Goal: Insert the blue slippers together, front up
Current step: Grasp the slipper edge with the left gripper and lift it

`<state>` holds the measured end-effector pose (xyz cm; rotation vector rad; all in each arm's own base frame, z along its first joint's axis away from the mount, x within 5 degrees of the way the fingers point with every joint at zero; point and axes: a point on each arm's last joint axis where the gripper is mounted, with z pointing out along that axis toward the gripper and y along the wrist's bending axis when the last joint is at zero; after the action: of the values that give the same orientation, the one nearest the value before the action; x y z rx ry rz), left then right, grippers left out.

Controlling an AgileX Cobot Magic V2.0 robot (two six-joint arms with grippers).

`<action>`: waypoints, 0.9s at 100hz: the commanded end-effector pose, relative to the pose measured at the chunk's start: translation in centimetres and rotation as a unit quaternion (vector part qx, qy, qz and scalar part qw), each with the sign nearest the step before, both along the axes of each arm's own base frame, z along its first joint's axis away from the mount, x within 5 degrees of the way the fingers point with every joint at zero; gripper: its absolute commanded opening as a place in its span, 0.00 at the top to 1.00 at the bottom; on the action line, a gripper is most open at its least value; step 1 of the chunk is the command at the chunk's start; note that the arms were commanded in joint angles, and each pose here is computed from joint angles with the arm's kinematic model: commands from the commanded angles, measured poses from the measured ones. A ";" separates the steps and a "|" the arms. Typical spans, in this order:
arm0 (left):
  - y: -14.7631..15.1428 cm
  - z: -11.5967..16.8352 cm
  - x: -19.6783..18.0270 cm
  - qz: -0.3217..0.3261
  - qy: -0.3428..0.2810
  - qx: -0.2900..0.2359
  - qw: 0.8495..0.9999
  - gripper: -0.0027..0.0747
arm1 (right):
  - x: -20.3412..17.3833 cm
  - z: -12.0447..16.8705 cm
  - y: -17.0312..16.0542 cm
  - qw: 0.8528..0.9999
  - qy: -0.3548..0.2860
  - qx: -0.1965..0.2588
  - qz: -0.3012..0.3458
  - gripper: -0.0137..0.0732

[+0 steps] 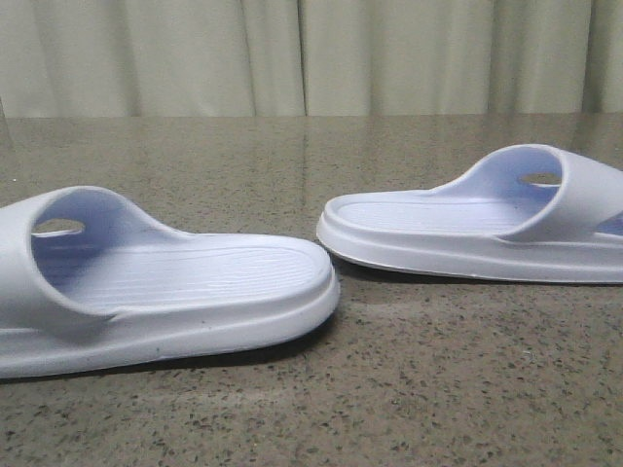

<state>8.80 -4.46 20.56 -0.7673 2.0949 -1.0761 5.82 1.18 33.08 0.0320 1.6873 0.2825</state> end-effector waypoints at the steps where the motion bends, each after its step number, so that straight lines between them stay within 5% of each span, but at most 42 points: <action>1: -0.6 -1.2 -0.5 -0.028 0.063 -0.026 0.997 0.43 | 0.1 1.7 -0.1 0.999 -0.044 0.007 -0.007 0.43; 71: -0.8 -1.2 -0.7 -0.042 0.072 -0.030 0.996 0.44 | 0.1 1.7 -0.1 0.999 -0.043 0.007 -0.007 0.43; 90: -0.8 -1.2 -0.7 -0.041 0.072 -0.033 0.996 0.57 | 0.1 1.7 -0.1 0.999 -0.043 0.007 -0.007 0.43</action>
<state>8.62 -4.75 20.62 -0.7564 2.1194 -1.1096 5.81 1.18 33.05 0.0318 1.6900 0.2825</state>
